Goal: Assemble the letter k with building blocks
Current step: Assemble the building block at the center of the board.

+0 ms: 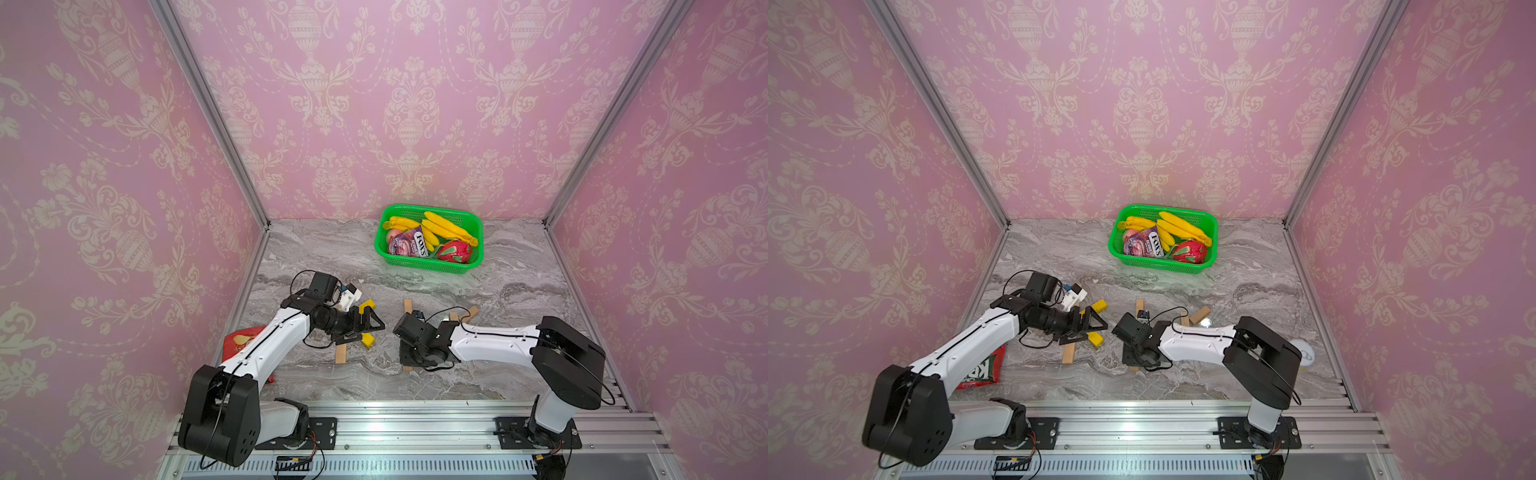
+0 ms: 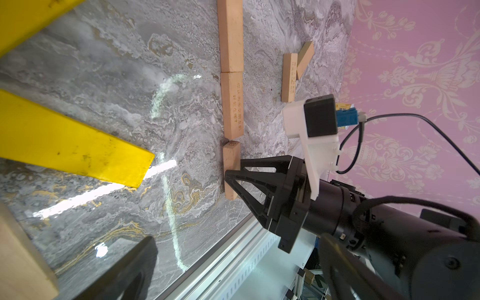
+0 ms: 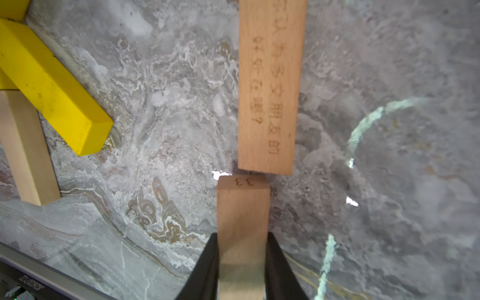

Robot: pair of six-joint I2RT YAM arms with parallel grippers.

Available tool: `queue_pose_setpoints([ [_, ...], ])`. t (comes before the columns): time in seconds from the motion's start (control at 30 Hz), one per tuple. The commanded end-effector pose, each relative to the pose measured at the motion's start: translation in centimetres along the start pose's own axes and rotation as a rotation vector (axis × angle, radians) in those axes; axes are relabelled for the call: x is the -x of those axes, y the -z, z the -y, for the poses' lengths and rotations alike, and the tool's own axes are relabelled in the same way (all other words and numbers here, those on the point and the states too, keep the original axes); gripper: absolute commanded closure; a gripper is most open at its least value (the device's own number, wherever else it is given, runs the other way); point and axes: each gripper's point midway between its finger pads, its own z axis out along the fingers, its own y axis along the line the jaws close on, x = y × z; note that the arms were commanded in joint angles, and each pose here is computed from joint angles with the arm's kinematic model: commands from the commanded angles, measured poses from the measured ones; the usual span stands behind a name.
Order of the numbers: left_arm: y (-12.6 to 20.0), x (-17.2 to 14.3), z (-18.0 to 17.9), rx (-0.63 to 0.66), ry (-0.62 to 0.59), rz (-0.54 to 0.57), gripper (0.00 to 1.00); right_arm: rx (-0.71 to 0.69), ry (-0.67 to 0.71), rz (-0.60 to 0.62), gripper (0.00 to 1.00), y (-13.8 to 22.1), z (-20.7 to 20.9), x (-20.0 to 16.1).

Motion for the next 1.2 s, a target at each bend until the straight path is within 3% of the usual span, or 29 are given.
queue_pose_setpoints([
  [0.0, 0.6, 0.2, -1.4, 0.051, 0.026, 0.021, 0.01, -0.074, -0.013, -0.025, 0.81, 0.4, 1.5, -0.8],
  [1.17, 0.6, 0.5, -1.6, 0.037, 0.046, 0.019, 0.01, -0.185, 0.032, -0.058, 0.79, -0.8, 2.8, -0.8],
])
